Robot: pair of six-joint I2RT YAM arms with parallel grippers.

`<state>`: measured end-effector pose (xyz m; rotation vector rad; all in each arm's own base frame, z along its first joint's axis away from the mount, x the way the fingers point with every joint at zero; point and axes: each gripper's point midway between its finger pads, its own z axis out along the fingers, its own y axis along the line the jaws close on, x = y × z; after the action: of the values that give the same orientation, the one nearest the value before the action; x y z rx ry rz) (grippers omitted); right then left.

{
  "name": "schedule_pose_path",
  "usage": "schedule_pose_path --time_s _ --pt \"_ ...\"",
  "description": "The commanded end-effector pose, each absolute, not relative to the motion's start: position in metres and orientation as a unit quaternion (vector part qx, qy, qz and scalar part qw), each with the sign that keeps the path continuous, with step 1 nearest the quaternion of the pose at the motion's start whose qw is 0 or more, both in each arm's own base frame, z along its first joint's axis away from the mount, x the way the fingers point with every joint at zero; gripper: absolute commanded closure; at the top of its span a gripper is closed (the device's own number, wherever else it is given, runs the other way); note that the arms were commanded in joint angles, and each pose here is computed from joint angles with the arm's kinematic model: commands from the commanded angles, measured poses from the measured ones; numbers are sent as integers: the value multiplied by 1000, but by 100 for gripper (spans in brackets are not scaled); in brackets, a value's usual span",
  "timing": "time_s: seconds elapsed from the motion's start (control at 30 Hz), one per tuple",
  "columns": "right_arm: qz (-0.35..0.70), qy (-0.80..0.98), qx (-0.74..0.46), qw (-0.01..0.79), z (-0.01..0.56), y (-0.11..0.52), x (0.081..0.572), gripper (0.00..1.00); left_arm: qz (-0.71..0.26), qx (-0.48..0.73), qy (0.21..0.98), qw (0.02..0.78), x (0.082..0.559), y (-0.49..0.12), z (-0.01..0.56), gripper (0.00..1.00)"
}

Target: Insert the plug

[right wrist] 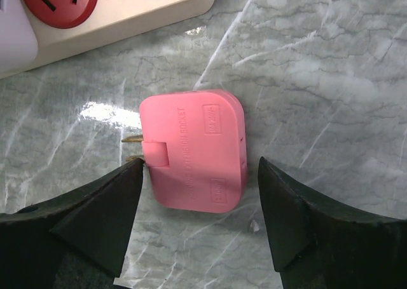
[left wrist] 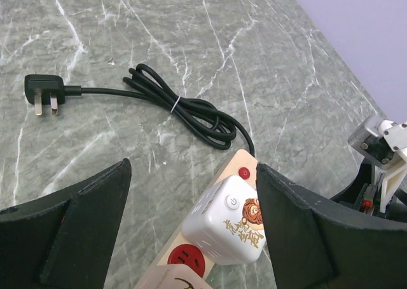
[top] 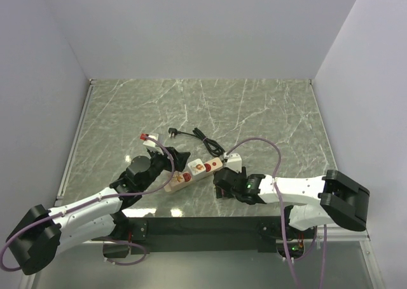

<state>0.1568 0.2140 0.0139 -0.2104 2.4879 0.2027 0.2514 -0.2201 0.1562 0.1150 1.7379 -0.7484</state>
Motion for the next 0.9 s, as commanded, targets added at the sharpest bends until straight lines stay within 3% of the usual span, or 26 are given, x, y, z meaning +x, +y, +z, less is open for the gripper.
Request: schedule_pose_path --time_s 0.0,0.23,0.53,0.87 --pt "54 946 -81 309 14 210 154 21 -330 52 733 592 251 -221 166 15" --pt "58 942 -89 317 13 212 153 27 -332 53 734 590 251 -222 164 15" --pt "49 940 -100 323 20 207 153 10 -336 55 735 587 250 -224 163 15" --pt "101 925 -106 352 38 212 154 7 -341 58 735 583 249 -226 163 15"
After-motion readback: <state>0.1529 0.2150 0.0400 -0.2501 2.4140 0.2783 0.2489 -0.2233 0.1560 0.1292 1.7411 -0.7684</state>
